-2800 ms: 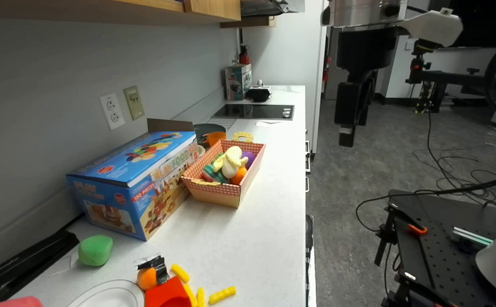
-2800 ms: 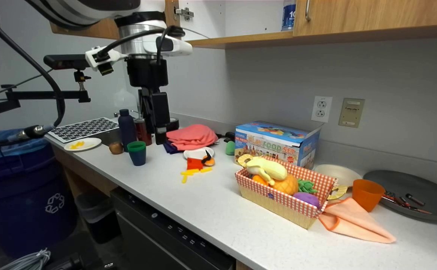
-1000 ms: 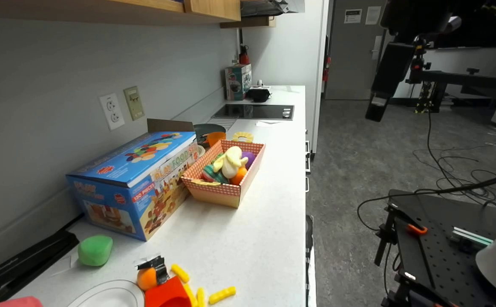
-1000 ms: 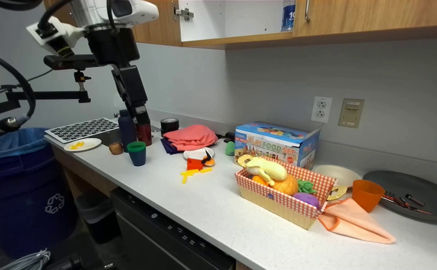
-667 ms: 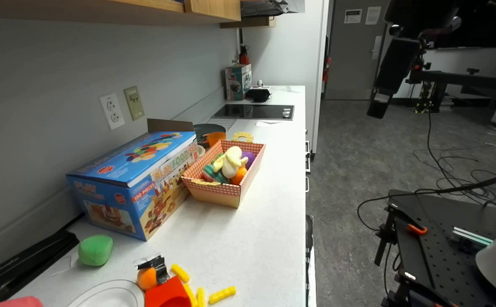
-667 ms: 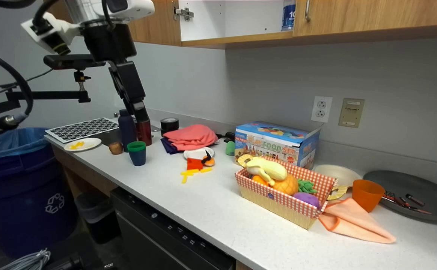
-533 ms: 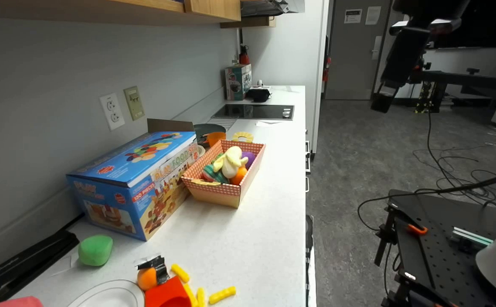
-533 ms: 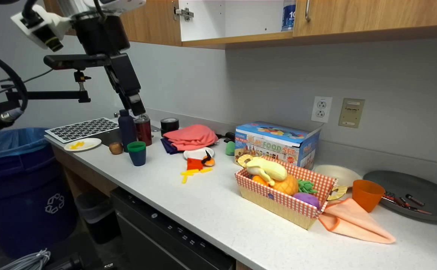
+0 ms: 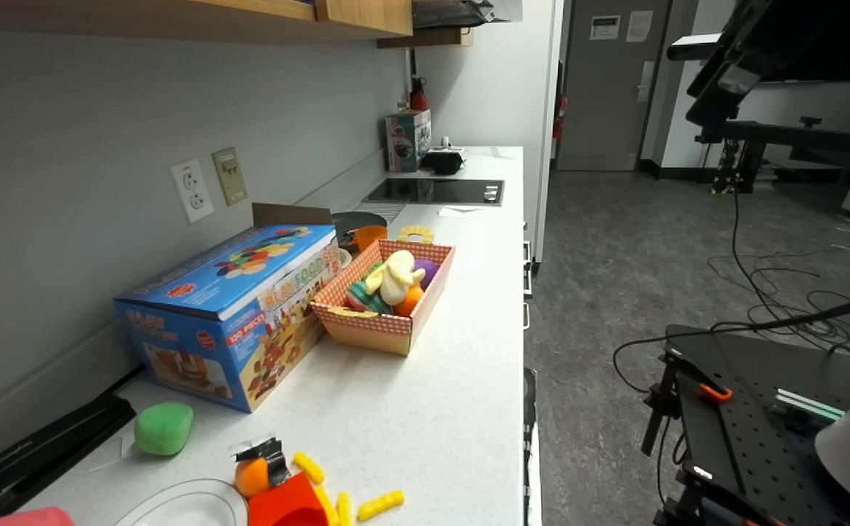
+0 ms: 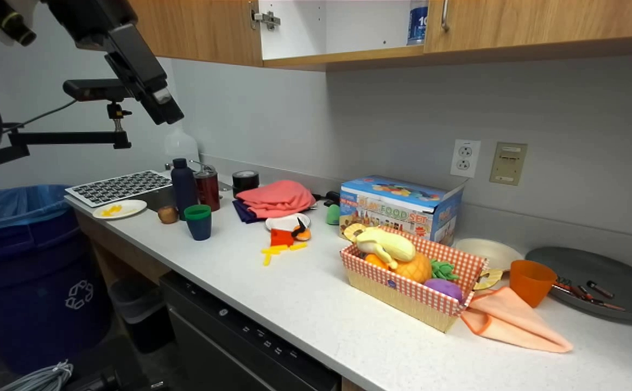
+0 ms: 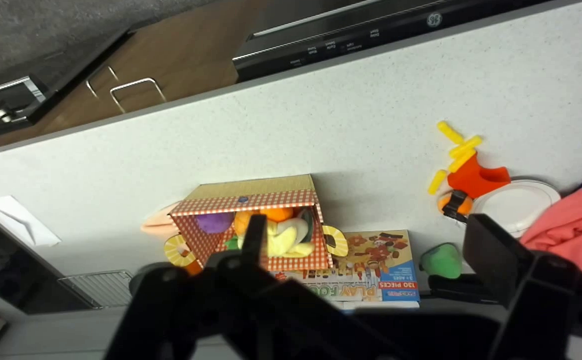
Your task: Close the left door of the open upper cabinet then open the right door
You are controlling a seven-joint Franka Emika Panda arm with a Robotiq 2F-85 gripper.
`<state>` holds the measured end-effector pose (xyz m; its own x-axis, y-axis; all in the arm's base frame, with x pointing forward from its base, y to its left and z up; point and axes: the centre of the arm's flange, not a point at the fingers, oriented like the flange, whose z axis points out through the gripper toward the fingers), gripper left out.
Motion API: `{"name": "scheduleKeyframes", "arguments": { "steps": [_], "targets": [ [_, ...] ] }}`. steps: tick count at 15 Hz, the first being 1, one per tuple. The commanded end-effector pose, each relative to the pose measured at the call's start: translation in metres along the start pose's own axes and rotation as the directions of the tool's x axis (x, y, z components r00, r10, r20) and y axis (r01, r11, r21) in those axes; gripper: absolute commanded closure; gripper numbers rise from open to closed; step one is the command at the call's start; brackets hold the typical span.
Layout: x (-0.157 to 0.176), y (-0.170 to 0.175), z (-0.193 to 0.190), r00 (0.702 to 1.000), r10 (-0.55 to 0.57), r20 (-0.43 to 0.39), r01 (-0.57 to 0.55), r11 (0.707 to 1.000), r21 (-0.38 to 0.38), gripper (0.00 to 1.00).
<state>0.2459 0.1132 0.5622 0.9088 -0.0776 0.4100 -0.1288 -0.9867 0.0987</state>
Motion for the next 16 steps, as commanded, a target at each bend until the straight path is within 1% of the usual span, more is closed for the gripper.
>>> {"name": "scheduleKeyframes", "arguments": {
  "steps": [1, 13, 16],
  "targets": [
    [0.0002, -0.0001, 0.0005, 1.000, 0.000, 0.002, 0.000, 1.000, 0.000, 0.00],
    [0.0016, -0.0003, 0.0046, 1.000, -0.001, 0.014, 0.001, 1.000, -0.001, 0.00],
    [-0.0020, -0.0011, -0.0030, 1.000, -0.007, 0.007, 0.007, 1.000, -0.012, 0.00]
  ]
}}
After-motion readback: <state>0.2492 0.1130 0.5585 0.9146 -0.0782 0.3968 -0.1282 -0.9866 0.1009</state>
